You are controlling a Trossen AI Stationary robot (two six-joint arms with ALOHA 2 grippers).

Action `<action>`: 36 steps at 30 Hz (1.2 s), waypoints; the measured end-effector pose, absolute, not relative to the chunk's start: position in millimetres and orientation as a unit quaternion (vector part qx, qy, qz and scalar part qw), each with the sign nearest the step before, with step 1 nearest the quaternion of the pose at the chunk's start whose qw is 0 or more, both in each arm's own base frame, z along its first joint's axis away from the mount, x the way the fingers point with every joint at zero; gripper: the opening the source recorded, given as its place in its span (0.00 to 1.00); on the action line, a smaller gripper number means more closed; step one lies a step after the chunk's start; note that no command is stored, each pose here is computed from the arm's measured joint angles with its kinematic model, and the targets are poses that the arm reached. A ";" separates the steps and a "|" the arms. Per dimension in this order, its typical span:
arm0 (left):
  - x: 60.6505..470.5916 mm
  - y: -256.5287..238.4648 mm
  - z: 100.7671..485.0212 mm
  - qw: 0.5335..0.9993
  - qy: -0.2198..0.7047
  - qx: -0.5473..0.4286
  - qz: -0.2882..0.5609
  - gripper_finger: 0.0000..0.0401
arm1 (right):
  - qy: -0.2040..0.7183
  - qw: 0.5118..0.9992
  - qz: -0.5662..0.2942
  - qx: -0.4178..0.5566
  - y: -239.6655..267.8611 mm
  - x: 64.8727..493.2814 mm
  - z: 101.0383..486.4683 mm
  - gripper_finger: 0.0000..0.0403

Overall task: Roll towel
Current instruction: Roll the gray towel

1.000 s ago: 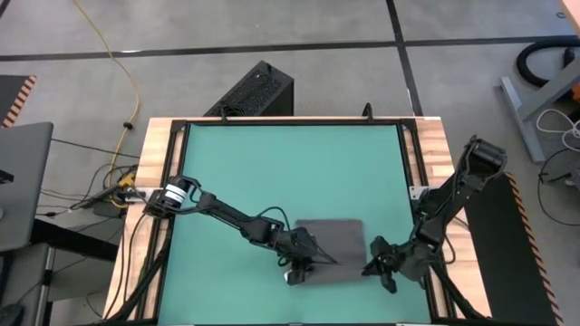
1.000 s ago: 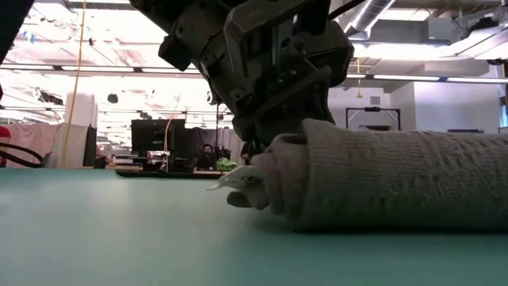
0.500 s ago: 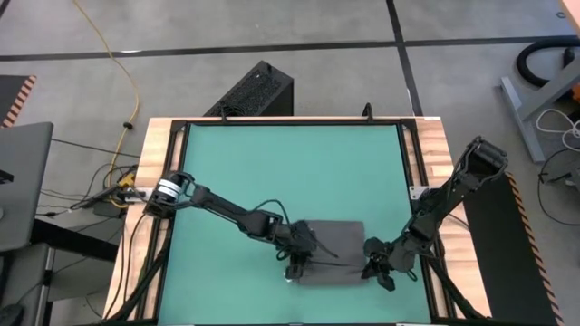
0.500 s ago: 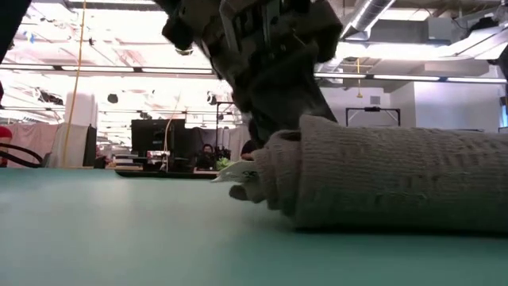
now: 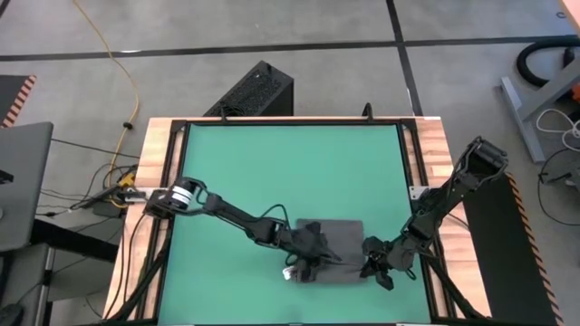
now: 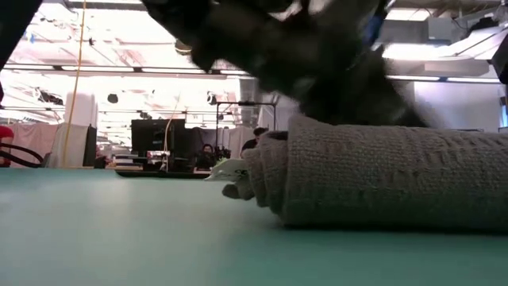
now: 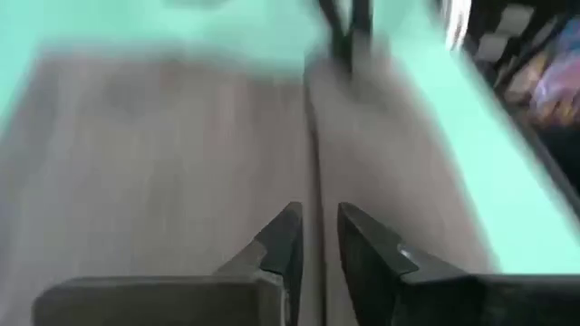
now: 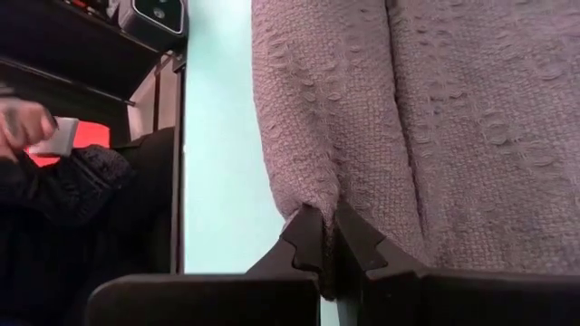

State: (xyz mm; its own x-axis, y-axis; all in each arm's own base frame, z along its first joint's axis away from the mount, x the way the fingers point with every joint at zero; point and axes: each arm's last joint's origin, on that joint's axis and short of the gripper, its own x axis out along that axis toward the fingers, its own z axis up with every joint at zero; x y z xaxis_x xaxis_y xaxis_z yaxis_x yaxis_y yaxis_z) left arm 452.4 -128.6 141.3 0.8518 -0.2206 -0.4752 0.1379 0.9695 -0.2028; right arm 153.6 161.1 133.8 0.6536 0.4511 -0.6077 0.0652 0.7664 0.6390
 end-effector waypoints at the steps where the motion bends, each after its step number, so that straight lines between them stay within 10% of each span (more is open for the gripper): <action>1: 459.0 -131.7 142.4 0.963 0.235 -0.085 -0.102 0.13 | 0.400 0.850 0.113 0.324 160.9 154.2 134.1 0.05; 36: 475.5 -162.8 97.6 0.917 0.341 -0.154 -0.139 0.00 | 0.415 0.851 0.020 0.321 138.4 164.5 126.5 0.05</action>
State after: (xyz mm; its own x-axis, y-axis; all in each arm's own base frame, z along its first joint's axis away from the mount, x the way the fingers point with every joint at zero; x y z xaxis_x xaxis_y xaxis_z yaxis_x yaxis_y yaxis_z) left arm 475.5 -162.8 97.6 0.7296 -0.3593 -0.5819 0.1494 0.9141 -0.3770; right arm 164.5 138.4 126.5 0.6549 0.2996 -0.6938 0.2326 0.7935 0.5623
